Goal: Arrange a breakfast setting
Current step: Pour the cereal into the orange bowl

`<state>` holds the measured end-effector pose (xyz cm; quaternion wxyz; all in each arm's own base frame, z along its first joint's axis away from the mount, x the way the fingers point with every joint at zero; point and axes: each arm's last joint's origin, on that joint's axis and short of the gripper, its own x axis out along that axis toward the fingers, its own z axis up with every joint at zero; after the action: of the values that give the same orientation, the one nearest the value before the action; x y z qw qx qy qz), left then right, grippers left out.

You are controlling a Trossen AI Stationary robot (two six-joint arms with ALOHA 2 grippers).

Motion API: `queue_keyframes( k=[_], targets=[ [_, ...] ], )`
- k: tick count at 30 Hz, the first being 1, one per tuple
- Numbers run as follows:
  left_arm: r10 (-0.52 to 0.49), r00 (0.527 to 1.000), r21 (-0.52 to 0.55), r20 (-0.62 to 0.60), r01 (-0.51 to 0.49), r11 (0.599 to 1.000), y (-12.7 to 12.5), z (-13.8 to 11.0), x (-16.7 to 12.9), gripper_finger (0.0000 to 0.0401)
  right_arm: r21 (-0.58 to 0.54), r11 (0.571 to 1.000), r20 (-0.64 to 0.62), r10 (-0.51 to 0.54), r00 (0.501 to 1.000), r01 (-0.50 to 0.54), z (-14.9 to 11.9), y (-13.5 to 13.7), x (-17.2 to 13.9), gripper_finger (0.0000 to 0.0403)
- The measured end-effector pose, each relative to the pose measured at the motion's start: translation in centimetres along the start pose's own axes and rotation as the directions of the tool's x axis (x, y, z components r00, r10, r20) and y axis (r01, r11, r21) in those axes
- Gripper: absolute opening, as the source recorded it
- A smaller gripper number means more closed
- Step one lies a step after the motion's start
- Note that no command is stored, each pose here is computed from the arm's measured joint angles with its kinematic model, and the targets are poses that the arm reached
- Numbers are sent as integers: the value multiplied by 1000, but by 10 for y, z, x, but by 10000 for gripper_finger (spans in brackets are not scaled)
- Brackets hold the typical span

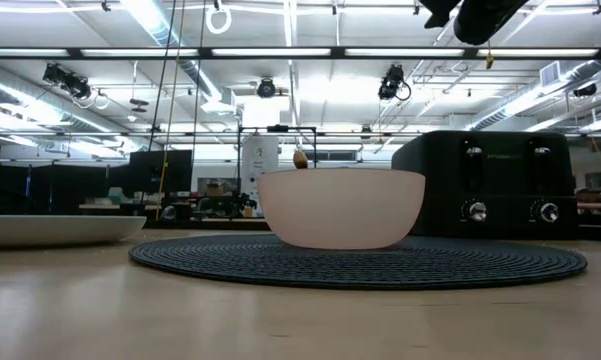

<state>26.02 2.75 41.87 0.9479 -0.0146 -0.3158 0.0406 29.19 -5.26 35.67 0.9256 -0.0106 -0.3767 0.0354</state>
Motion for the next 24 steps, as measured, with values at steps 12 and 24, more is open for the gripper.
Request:
queue_keyframes(
  k=[12, 24],
  targets=[
    [6, 1000, -7, 9, -6, 1000, 3, -16, 6, 251, -20, 1000, 41, 2, 999, -2, 4, 0, 0, 399],
    [30, 1000, 0, -3, -30, 1000, 5, -25, 9, 254, -28, 1000, 81, 13, 997, -10, 8, 1, -1, 354]
  ],
)
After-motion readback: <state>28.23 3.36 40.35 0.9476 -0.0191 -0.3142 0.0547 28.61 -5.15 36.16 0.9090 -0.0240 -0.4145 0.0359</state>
